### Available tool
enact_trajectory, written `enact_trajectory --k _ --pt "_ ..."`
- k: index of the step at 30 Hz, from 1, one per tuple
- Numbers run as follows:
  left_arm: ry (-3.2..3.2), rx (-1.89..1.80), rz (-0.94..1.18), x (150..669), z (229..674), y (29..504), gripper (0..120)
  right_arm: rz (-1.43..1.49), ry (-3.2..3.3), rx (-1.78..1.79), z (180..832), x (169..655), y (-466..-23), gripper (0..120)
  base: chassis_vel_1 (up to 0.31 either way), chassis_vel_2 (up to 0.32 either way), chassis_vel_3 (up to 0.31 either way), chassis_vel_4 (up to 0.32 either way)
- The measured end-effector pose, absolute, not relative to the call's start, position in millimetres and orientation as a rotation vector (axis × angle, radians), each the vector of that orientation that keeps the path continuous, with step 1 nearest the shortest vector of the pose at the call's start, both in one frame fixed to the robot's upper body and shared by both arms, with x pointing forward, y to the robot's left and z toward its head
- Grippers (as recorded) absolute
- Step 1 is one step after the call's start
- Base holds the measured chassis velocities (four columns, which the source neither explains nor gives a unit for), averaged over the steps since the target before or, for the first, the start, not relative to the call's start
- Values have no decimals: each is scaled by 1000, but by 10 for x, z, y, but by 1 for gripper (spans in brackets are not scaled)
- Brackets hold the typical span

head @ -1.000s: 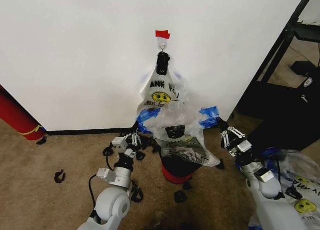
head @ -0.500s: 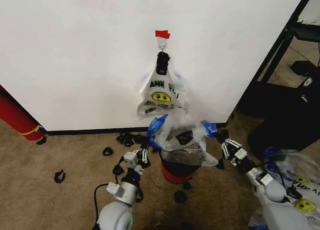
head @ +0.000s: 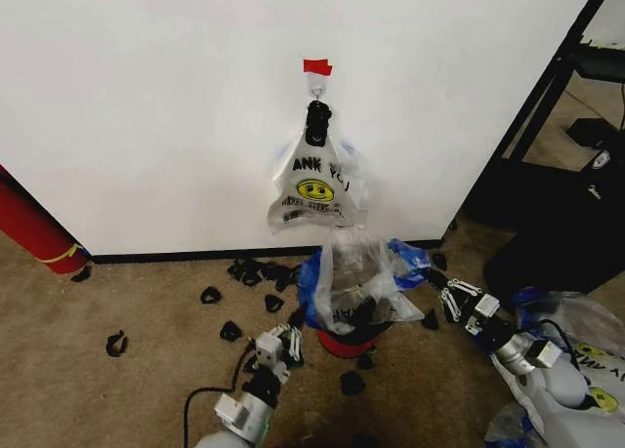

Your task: Pick up the garbage bag from the wall and place it over the trash bin.

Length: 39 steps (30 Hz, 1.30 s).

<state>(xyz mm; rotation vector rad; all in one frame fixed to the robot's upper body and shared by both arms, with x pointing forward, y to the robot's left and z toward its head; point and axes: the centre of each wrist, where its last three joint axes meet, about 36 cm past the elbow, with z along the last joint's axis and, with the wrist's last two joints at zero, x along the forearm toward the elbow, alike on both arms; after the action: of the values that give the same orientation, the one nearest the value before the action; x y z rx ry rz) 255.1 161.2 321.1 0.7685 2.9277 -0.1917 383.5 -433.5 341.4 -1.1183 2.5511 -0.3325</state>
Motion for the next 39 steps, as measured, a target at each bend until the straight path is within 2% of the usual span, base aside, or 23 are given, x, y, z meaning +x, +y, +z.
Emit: enact_trajectory --k 8,17,26,31,39 --pt "2928 804 -103 2482 3190 1709 0 -481 2537 -1382 3758 3805 -4716 0 0 0 0 0" --pt "2929 784 -81 2489 3158 1752 0 -452 2594 -1486 3863 3766 -4801 0 0 0 0 0" --pt "2934 801 -20 2452 3101 1779 0 -610 2580 -1580 4037 3929 -5033 0 0 0 0 0" --pt "2958 793 31 2434 2959 1760 0 -779 2532 -1570 3932 4027 -5099 0 0 0 0 0" --pt "2971 795 90 2540 2810 1742 0 -802 2598 -1472 3550 3992 -5162 0 0 0 0 0"
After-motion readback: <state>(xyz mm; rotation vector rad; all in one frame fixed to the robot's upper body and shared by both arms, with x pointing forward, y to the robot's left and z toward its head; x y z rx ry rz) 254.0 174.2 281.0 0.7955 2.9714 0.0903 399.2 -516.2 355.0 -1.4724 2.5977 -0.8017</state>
